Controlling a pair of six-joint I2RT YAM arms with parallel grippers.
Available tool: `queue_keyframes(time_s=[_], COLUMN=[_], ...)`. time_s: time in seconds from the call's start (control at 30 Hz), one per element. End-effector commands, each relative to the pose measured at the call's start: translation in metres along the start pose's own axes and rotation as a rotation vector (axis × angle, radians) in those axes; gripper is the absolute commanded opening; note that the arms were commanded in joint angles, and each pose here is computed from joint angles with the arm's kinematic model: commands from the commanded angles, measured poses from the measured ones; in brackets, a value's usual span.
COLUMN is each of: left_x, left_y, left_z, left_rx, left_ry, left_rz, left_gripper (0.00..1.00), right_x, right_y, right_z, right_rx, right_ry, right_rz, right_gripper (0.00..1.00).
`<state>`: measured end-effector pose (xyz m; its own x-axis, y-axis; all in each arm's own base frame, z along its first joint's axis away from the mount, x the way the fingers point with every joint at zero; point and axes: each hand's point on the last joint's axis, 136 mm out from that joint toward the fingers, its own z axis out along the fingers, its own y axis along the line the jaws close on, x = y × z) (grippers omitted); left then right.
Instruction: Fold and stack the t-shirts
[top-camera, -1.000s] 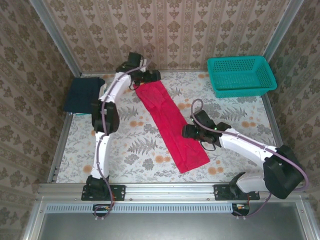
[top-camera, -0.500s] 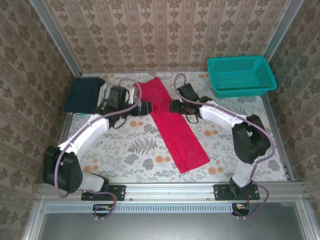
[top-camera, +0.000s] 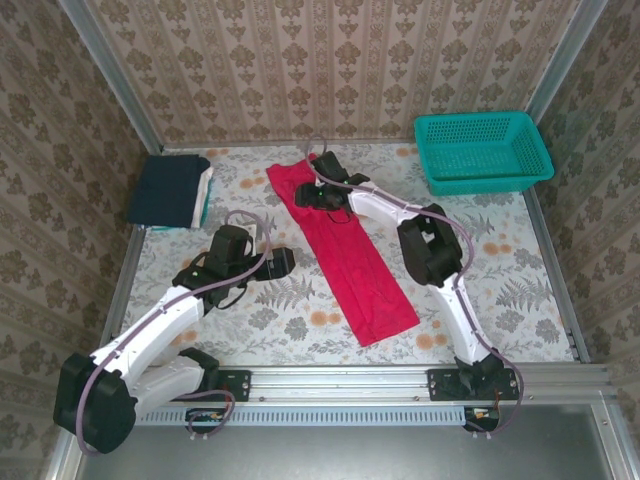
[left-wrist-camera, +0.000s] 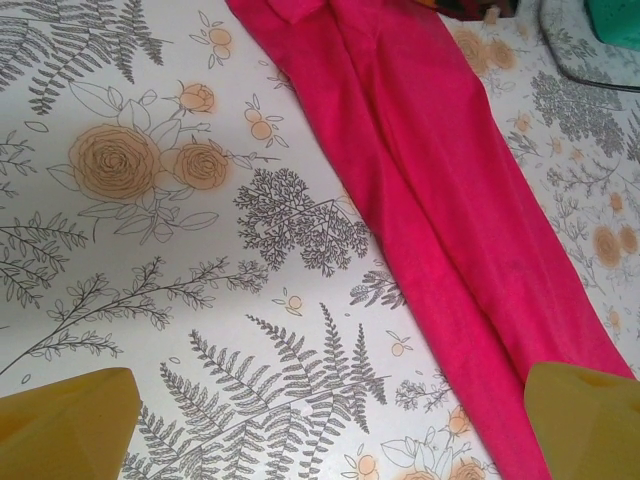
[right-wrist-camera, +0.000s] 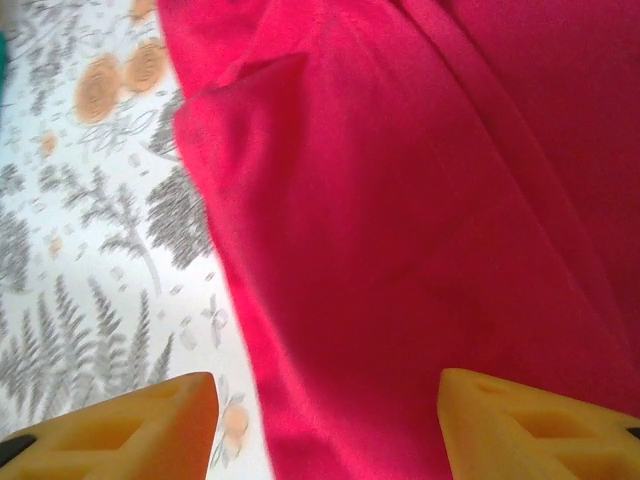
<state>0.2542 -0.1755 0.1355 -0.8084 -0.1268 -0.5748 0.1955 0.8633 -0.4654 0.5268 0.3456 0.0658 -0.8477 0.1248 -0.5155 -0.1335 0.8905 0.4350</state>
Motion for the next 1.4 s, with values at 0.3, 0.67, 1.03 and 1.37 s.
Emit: queue_keyframes(time_s=[0.3,0.67,1.03,1.37], left_x=[-0.007,-0.010,-0.016,-0.016], left_y=[-0.003,-0.013,-0.032,-0.064], left_z=[0.008,0.029,0.036,0.001], left_rx=[0.001,0.042,0.148,0.290], left_ry=[-0.019,0.009,-0.025,-0.109], left_rz=[0.029,0.065,0.171,0.726], left_gripper=[1.00,1.00,1.00,1.00], right_x=[-0.012,-0.039,-0.057,0.025], right_y=[-0.120,-0.152,-0.102,-0.110], right_z=[0.007,-0.025,-0.103,-0.210], right_rx=[0.299,0.335,0.166,0.242], right_ry=[0.001,-0.071,-0.222,-0.222], right_rz=[0.229,0.282,-0.081,-0.465], right_gripper=[0.69,0.75,0.95,1.00])
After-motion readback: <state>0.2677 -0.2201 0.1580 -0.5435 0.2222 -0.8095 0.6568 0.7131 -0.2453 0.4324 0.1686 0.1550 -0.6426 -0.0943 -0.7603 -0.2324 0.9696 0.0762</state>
